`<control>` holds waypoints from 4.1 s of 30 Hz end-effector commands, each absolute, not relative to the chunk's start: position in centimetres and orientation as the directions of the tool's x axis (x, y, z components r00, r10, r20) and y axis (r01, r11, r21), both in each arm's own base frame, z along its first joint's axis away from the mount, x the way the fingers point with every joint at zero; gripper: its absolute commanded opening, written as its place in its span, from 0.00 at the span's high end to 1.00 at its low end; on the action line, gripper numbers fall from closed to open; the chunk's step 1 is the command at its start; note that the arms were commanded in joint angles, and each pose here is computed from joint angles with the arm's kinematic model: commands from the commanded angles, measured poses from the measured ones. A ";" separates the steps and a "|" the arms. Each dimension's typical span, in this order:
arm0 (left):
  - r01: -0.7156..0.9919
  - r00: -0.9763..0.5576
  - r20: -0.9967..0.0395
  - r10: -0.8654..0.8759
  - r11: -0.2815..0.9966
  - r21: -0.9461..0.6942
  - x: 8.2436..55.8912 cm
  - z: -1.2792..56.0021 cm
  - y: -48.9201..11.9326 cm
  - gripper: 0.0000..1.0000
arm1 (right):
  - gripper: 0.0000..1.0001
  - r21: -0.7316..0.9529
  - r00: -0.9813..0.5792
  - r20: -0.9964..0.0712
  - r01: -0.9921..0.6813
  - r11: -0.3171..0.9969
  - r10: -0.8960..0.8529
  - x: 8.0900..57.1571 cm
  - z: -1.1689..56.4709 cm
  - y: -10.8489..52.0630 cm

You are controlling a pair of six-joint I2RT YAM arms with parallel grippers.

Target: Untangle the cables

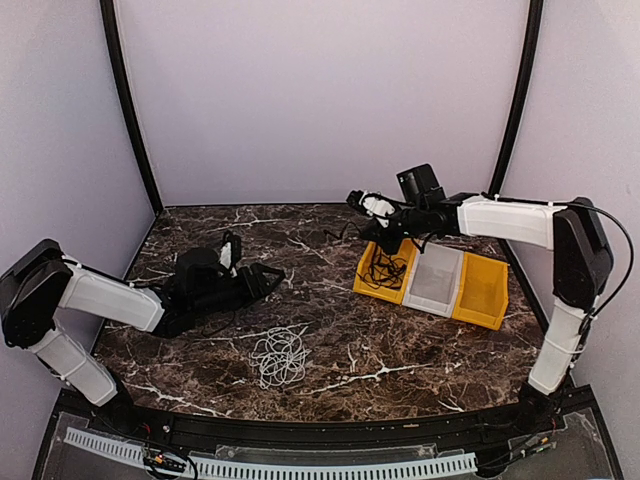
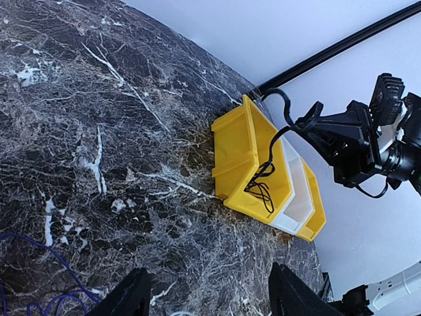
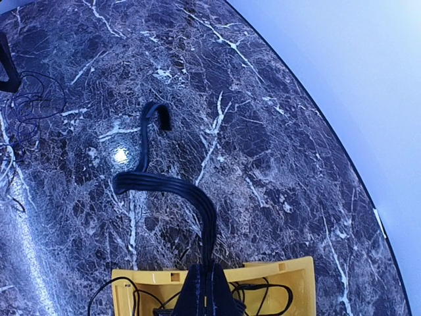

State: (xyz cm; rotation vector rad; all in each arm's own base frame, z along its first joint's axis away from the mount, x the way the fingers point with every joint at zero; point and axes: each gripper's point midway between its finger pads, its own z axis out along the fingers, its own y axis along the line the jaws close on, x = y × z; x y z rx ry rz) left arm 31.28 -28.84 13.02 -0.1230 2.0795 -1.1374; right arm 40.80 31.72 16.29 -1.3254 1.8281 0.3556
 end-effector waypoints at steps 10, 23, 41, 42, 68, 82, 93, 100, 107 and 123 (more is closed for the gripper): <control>0.265 -0.717 -0.573 -0.397 0.605 -0.751 31.3 12.6 -28.9 0.36 | 1.00 -0.411 -0.037 -0.629 -0.832 0.372 -0.777 39.4 16.4 24.3; 0.248 -0.718 -0.567 -0.403 0.613 -0.750 30.7 12.1 -28.1 0.36 | 1.00 -0.443 -0.087 -0.420 -0.849 0.288 -0.903 40.8 8.9 21.4; 0.246 -0.748 -0.537 -0.389 0.589 -0.770 30.6 11.6 -29.0 0.35 | 0.93 -0.410 -0.139 -0.355 -0.866 0.288 -0.925 43.7 7.1 23.3; 0.249 -0.748 -0.540 -0.386 0.591 -0.767 30.5 11.6 -29.0 0.36 | 0.90 -0.405 -0.142 -0.354 -0.868 0.288 -0.924 43.4 7.3 23.2; 0.200 -0.612 -0.772 -0.170 0.912 -0.359 31.0 12.7 -21.3 0.29 | 0.58 -0.314 0.116 -0.531 -0.947 0.068 -0.839 29.5 15.1 32.2; 0.052 -0.624 -0.715 -0.316 0.896 -0.441 30.1 11.7 -17.4 0.29 | 0.57 -0.027 0.002 -0.674 -0.999 0.022 -0.739 27.8 11.0 47.0; 0.036 -0.600 -0.716 -0.357 0.882 -0.470 29.3 10.9 -16.4 0.30 | 0.57 0.060 -0.040 -0.692 -0.998 -0.003 -0.721 28.6 8.1 51.1; 0.028 -0.592 -0.715 -0.372 0.877 -0.480 28.7 10.5 -15.8 0.30 | 0.63 0.095 -0.065 -0.677 -0.995 0.001 -0.733 28.7 6.2 51.8; 0.041 -0.591 -0.721 -0.362 0.879 -0.475 28.7 10.6 -15.9 0.30 | 0.68 0.109 -0.073 -0.678 -0.994 -0.002 -0.731 28.8 6.2 52.3; 0.174 -0.562 -0.774 -0.290 0.874 -0.454 29.0 12.3 -17.5 0.30 | 1.00 0.008 -0.004 -0.702 -1.000 -0.003 -0.712 28.4 13.7 50.5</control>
